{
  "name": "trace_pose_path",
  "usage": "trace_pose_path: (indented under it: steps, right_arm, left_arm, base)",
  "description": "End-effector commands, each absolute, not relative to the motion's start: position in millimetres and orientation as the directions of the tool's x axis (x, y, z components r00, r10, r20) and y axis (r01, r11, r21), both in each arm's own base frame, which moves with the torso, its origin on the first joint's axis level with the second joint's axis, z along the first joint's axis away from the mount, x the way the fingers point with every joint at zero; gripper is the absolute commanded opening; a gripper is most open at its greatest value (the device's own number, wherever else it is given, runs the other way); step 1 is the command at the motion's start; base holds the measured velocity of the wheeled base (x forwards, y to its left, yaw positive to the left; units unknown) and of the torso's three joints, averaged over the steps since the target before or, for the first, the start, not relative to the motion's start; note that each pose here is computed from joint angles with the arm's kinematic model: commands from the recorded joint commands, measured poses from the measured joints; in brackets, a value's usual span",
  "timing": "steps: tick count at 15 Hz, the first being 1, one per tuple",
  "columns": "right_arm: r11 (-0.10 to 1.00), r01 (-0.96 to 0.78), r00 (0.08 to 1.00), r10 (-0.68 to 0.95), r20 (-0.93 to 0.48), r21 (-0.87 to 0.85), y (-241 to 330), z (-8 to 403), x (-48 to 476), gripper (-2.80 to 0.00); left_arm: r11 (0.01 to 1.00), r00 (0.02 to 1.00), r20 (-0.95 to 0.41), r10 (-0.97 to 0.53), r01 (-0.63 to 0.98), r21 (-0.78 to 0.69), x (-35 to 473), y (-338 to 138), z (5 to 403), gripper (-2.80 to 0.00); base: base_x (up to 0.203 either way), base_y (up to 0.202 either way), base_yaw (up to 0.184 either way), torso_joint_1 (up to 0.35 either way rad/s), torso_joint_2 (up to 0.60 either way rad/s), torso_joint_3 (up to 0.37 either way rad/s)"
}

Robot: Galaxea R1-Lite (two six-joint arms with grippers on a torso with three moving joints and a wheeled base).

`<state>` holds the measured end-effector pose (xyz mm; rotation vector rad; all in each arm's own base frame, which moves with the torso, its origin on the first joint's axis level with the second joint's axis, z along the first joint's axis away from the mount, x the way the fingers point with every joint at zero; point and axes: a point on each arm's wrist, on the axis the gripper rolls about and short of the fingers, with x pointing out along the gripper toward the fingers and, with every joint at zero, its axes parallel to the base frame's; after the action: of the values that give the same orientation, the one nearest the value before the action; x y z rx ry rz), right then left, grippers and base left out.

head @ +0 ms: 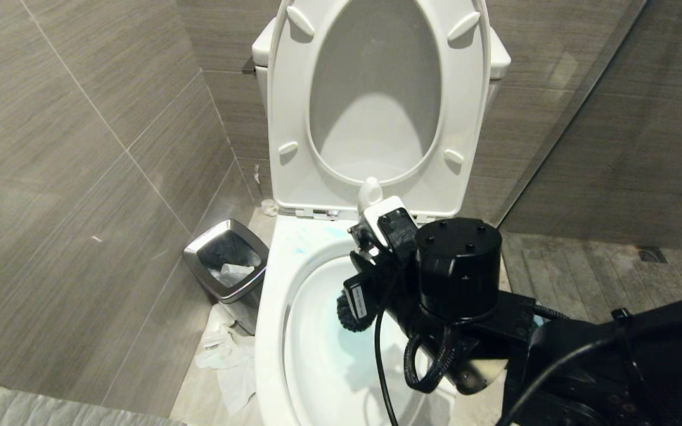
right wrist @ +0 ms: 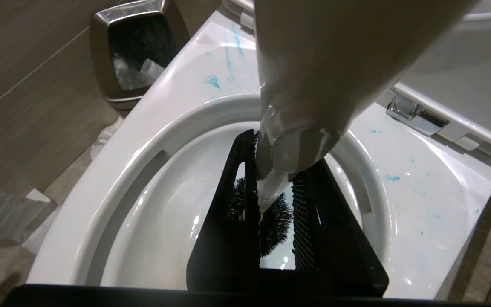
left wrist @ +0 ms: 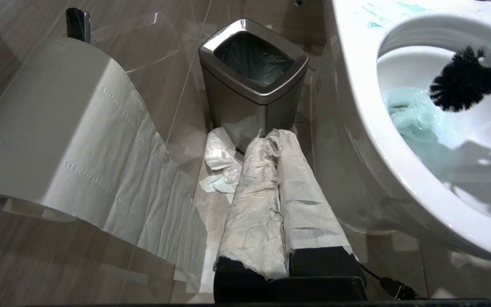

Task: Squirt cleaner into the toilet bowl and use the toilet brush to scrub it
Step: Scrub the toilet bowl

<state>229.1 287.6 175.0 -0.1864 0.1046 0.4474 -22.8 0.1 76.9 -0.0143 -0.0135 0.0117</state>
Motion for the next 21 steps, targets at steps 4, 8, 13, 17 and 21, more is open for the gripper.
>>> trace_pose_path:
  steps: [4, 8, 13, 17, 21]
  right_arm:
    - [0.904, -0.392, 0.915, 0.364, -0.174, -0.172, 308, 144, 276, -2.80]
    - [0.914, -0.353, 0.921, 0.302, -0.245, -0.202, 322, 84, 322, -2.80]
    - [0.924, -0.334, 0.933, 0.295, -0.207, -0.188, 320, 99, 326, -2.80]
    - [0.930, -0.338, 0.939, 0.324, -0.115, -0.142, 293, 170, 290, -2.80]
    - [0.918, -0.367, 0.927, 0.347, -0.141, -0.150, 286, 170, 268, -2.80]
  left_arm:
    - [1.000, 1.000, 0.006, 0.012, -0.012, -0.015, -22, 0, 75, -2.80]
    - [1.000, 1.000, 0.006, 0.012, -0.012, -0.015, -22, 0, 75, -2.80]
    - [1.000, 1.000, 0.006, 0.012, -0.012, -0.015, -22, 0, 75, -2.80]
    - [1.000, 1.000, 0.006, 0.012, -0.012, -0.015, -22, 0, 75, -2.80]
    - [1.000, 1.000, 0.006, 0.012, -0.012, -0.015, -22, 0, 75, -2.80]
  base:
    - [0.000, 0.000, 0.000, 0.000, 0.00, 0.000]
    - [0.000, 0.000, 0.000, 0.000, 0.00, 0.000]
    - [0.000, 0.000, 0.000, 0.000, 0.00, 0.000]
    - [0.000, 0.000, 0.000, 0.000, 0.00, 0.000]
    - [0.000, 0.000, 0.000, 0.000, 0.00, 0.000]
